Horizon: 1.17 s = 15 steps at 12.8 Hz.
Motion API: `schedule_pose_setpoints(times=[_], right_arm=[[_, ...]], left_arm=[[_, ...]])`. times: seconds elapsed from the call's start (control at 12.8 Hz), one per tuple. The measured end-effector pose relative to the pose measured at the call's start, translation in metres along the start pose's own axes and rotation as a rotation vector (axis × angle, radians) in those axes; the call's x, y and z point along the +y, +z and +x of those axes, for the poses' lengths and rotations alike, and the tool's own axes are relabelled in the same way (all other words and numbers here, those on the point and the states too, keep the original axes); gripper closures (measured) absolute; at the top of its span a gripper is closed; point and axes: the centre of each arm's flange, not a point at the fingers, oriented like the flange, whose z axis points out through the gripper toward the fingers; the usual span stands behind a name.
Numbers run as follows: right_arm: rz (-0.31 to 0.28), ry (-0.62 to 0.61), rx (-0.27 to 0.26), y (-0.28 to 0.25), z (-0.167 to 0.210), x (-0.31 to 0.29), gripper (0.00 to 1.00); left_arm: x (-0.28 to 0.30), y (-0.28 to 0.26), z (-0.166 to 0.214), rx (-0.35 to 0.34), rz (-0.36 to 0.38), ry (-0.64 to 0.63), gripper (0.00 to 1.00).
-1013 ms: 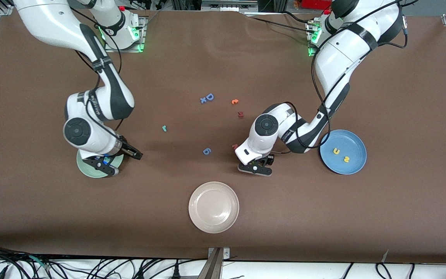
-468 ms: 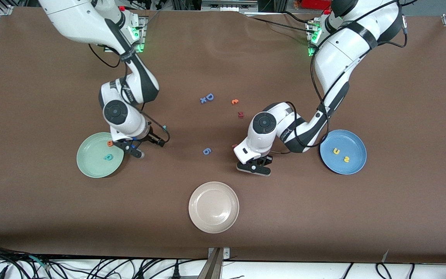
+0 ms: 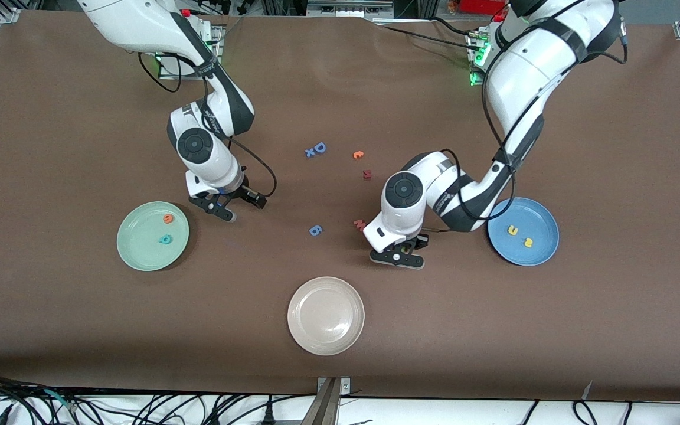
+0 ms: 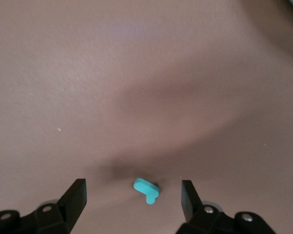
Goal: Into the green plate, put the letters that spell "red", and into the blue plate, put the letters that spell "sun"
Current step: 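Drop the c on the blue plate while the right gripper grasps the j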
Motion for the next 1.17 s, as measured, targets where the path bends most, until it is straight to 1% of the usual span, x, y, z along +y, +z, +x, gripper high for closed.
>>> schedule_pose_setpoints(times=[0.08, 0.23, 0.47, 0.55, 0.62, 0.7, 0.78, 0.94, 1.17], right_arm=[[-0.001, -0.006, 0.001, 0.006, -0.004, 0.004, 0.13], [-0.008, -0.013, 0.0, 0.012, -0.009, 0.009, 0.13], [-0.013, -0.026, 0.006, 0.013, -0.01, 0.01, 0.15], [-0.01, -0.026, 0.008, 0.013, -0.01, 0.01, 0.19], [-0.007, -0.026, 0.01, 0.013, -0.01, 0.01, 0.19], [-0.005, -0.027, 0.012, 0.013, -0.01, 0.01, 0.26], [-0.004, -0.027, 0.012, 0.014, -0.011, 0.011, 0.33], [-0.003, -0.028, 0.011, 0.017, -0.012, 0.012, 0.39], [0.0, -0.029, 0.013, 0.02, -0.013, 0.013, 0.43]], left_arm=[[-0.017, -0.01, 0.004, -0.018, 0.003, 0.023, 0.69], [-0.072, -0.023, 0.014, -0.08, -0.009, 0.082, 0.69], [-0.166, -0.018, 0.019, -0.183, -0.007, 0.119, 0.69], [-0.191, -0.009, 0.016, -0.207, -0.01, 0.116, 0.69], [-0.215, 0.0, 0.012, -0.228, -0.015, 0.114, 0.69], [-0.238, 0.007, 0.006, -0.245, -0.022, 0.11, 0.69], [-0.258, 0.011, -0.003, -0.256, -0.029, 0.102, 0.69], [-0.295, 0.018, -0.025, -0.251, -0.038, 0.091, 0.69], [-0.342, 0.042, -0.061, -0.258, -0.052, 0.068, 0.69]])
